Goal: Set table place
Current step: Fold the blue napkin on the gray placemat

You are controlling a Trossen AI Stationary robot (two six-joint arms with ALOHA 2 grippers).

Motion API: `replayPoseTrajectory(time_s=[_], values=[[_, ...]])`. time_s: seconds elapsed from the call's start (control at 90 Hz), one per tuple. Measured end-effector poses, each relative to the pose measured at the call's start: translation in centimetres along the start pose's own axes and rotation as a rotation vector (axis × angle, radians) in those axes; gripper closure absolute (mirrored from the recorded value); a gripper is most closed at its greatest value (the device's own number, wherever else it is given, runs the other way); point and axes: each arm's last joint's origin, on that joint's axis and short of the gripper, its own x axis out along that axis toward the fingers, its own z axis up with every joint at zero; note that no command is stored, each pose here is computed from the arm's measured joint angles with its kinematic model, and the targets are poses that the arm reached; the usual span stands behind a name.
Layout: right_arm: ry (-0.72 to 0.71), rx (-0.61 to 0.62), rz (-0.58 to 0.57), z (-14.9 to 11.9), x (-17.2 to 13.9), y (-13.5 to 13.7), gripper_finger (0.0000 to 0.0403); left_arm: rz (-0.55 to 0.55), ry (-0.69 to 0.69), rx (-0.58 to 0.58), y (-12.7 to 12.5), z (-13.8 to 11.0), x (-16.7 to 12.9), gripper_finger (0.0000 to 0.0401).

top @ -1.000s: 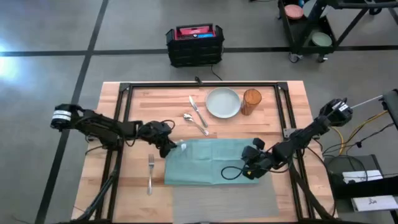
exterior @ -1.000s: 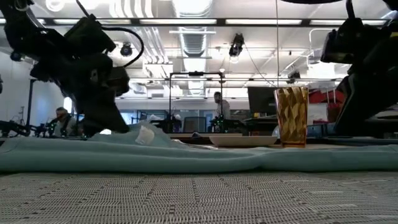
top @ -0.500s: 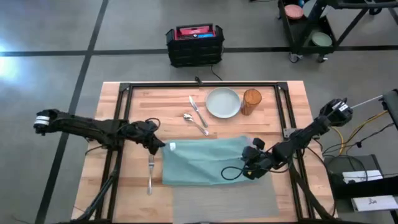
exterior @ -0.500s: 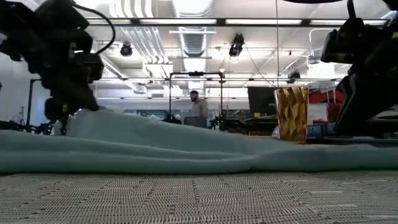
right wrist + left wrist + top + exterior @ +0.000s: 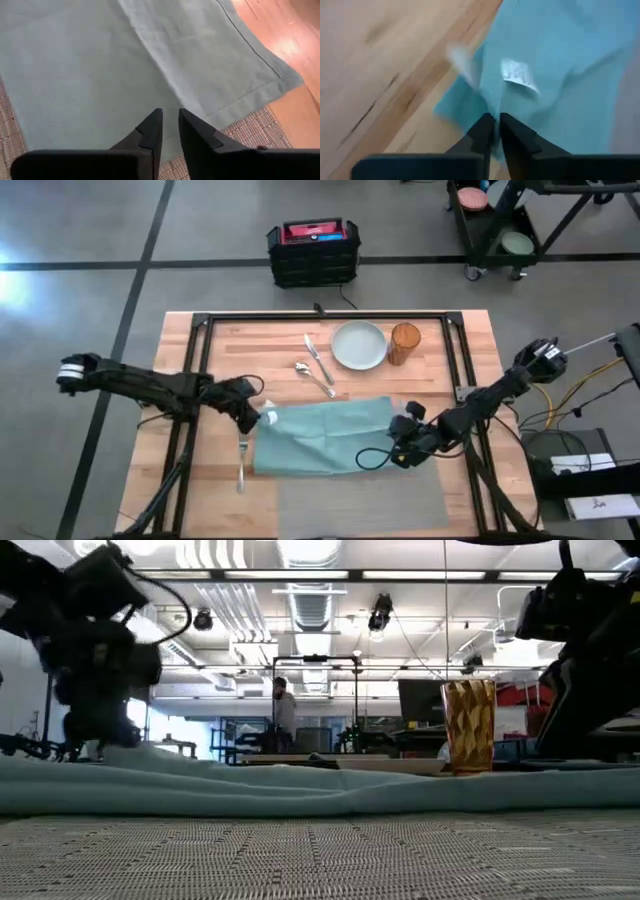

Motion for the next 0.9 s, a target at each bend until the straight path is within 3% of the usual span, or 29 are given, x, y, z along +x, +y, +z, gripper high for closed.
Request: replayPoseTrajectory(time_s=[0.133, 0.233, 0.411, 0.522, 0.733, 0.9], values=[[0.003, -0.046, 0.005, 0.0, 0.0, 0.0, 0.0314, 0.101, 0.134, 0.017, 0.1, -0.3, -1.2, 0.0298], [0.008, -0.073, 0.021, 0.1, -0.2, 0.1, 0.0290, 0.123, 0.104, 0.055, -1.4, 0.9, -3.4, 0.0271], [-0.007, -0.081, 0.061, 1.1, -0.8, 0.8, 0.0257, -0.133, -0.095, 0.178, -6.6, 2.8, -5.8, 0.0257], [0.006, -0.089, 0.113, 1.3, -0.9, 1.1, 0.0247, -0.217, -0.043, 0.216, -8.8, 1.0, -4.4, 0.0264], [-0.064, -0.130, 0.220, 1.0, 0.7, 2.5, 0.0253, -0.214, 0.055, 0.263, -12.3, -3.9, 0.7, 0.0296], [-0.021, -0.189, 0.219, 0.2, 2.6, 3.2, 0.0272, -0.136, 0.074, 0.282, -14.3, -5.2, 3.8, 0.0320]])
